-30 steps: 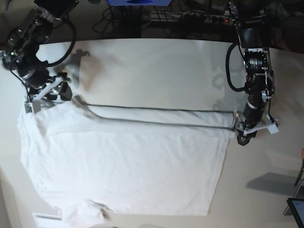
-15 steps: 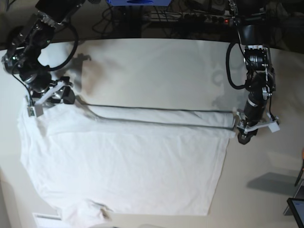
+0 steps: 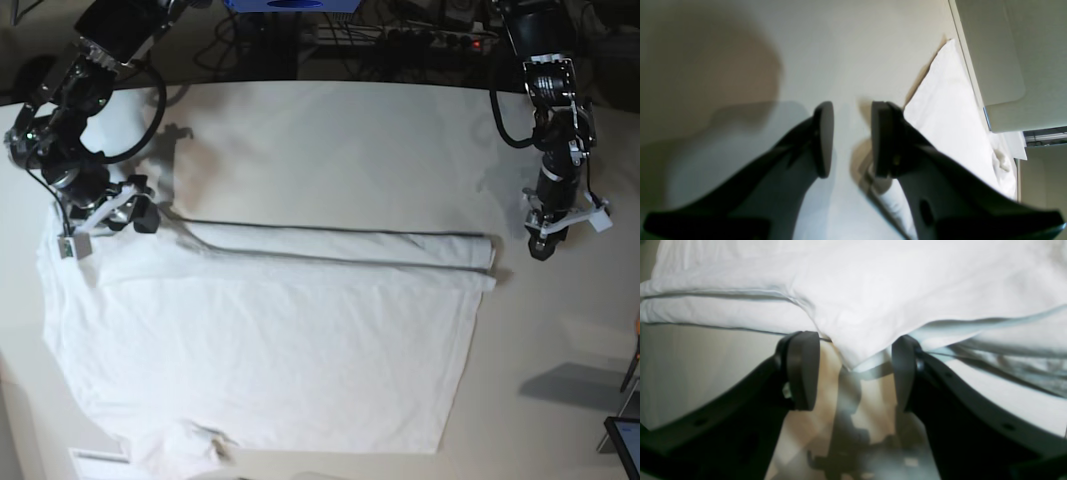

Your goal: Fold the T-shirt properly

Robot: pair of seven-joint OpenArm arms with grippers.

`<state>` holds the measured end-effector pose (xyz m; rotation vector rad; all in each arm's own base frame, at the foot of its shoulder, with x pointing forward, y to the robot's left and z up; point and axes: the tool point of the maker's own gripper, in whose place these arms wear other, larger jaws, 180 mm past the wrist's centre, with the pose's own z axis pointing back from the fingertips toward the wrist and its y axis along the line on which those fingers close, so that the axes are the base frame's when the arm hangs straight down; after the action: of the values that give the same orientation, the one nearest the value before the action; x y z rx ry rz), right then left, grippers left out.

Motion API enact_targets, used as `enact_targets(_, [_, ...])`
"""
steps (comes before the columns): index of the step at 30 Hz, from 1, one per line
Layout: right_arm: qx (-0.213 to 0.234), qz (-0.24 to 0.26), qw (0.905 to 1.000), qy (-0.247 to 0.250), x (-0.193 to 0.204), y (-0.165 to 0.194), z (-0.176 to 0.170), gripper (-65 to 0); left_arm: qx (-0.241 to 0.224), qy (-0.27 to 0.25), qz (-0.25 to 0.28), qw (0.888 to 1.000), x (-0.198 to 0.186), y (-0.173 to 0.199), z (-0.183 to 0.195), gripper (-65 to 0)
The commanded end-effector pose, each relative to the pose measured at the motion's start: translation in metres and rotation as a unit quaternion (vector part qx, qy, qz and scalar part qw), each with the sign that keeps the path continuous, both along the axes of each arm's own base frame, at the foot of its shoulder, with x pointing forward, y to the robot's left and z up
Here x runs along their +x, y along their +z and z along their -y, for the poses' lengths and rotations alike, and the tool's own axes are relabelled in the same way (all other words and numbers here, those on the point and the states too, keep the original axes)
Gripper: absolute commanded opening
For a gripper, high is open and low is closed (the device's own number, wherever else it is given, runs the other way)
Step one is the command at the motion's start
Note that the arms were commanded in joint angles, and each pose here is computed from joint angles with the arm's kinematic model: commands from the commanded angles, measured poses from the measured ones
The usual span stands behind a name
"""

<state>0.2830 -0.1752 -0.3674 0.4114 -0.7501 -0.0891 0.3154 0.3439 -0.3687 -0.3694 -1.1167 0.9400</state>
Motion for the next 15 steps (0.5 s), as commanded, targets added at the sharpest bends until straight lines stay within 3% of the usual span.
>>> enact_targets(1, [0.002,0.028,0.9996,0.000,0.010,0.013,0.001,-42.2,0.020,0.000,0.021,1.000,0.003,0.018,-0.012,-45.3])
enact_targets(5, [0.002,0.029,0.9996,0.000,0.010,0.013,0.001,-65.0,0.032,-0.002,0.006,0.999,-0.007,0.014,-0.019,-45.3])
enact_targets(15, [0.028,0.023,0.9993,0.009,0.034,0.013,-0.007,-64.9,0.083,-0.029,0.001,0.996,-0.021,0.032,-0.021,-45.9])
